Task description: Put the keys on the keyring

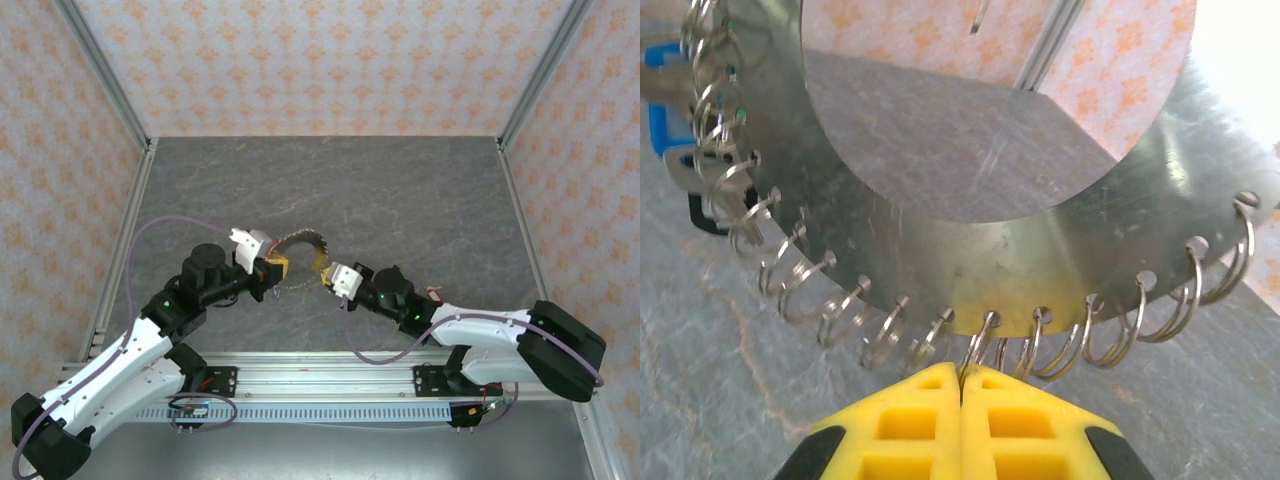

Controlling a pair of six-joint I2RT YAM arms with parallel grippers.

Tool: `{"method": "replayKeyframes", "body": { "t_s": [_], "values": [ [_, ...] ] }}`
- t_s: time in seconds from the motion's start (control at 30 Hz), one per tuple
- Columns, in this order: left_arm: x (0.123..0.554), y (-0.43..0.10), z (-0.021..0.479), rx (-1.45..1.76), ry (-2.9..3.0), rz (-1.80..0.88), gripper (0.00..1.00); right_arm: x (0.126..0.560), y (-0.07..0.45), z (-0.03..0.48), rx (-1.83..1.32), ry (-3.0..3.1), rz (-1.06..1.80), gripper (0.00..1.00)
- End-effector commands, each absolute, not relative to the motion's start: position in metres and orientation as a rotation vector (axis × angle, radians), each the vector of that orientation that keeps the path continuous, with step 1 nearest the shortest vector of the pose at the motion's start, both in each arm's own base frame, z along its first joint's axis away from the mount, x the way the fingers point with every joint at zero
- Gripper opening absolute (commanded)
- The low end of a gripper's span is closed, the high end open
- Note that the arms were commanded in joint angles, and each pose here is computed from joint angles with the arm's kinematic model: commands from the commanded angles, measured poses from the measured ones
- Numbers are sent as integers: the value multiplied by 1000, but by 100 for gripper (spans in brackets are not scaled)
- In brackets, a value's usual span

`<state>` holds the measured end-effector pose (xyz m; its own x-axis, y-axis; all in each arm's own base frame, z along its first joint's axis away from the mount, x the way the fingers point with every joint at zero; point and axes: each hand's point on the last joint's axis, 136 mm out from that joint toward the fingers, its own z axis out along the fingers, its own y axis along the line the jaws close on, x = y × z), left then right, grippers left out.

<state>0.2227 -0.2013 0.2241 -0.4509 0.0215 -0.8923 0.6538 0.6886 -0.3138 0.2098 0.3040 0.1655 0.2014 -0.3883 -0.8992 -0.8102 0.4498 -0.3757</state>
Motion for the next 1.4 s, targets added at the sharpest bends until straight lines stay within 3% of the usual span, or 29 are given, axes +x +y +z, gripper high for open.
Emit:
{"method": "replayKeyframes", "body": {
  "t_s": [0.0, 0.17, 0.4, 0.8, 1.1, 1.27, 1.37],
  "values": [
    [232, -203, 263, 413, 1790, -891, 0, 214, 310, 212, -1031, 1382, 496, 0],
    [230, -206, 282, 427, 1767, -913, 0, 214, 308, 245, -957, 1349, 538, 0],
    [227, -200, 277, 359, 1782, -938, 0, 198, 313, 243, -1035, 1333, 606, 0],
    [240, -185, 177, 31, 2042, -940, 18, 191, 309, 152, -1141, 1568, 619, 0],
    [243, -162, 105, -112, 2180, -775, 30, 184, 314, 62, -1245, 1775, 650, 0],
    [240, -154, 75, -147, 2281, -693, 32, 185, 324, 39, -1266, 1815, 679, 0],
    [241, -144, 68, -192, 2317, -613, 38, 189, 324, 37, -1268, 1813, 654, 0]
  ]
}}
